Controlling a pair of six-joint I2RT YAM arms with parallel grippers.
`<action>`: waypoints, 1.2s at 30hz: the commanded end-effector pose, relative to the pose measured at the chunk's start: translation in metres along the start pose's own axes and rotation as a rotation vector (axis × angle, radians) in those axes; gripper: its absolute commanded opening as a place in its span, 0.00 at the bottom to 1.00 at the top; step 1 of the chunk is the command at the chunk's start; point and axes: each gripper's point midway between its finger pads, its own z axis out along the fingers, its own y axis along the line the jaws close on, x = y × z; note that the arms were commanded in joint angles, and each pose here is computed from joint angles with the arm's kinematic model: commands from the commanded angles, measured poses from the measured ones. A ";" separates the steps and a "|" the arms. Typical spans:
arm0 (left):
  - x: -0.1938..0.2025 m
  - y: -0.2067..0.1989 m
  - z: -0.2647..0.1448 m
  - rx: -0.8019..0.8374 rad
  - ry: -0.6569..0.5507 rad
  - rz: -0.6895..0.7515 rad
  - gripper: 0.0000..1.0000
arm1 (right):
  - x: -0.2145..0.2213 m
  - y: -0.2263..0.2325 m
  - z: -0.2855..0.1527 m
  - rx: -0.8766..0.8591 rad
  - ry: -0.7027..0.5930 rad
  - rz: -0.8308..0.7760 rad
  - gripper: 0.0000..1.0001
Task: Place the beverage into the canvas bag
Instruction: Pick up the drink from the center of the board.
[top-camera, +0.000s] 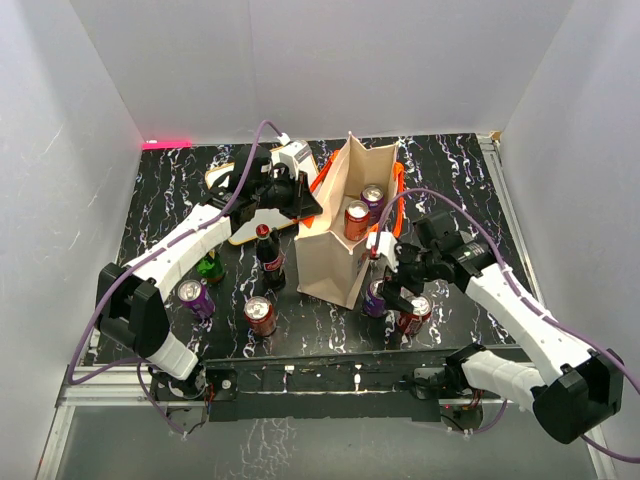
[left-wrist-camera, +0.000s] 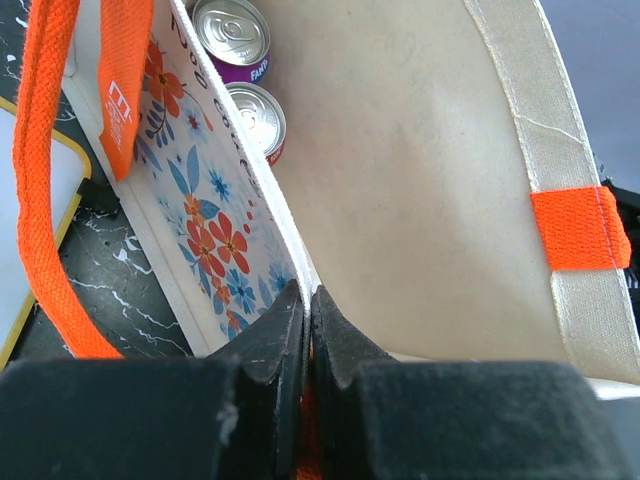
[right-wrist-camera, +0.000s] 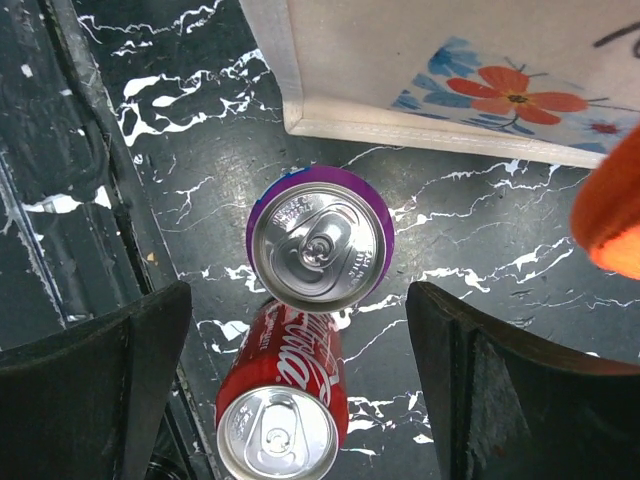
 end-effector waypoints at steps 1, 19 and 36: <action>-0.012 -0.016 -0.015 0.026 -0.021 0.036 0.00 | -0.014 -0.018 0.012 0.069 -0.049 -0.053 0.93; -0.010 -0.012 -0.008 0.027 -0.005 0.030 0.00 | 0.005 -0.012 0.053 0.061 -0.053 -0.098 0.78; -0.007 -0.005 -0.003 0.021 0.019 0.066 0.00 | -0.028 0.000 0.028 0.020 -0.138 -0.101 0.17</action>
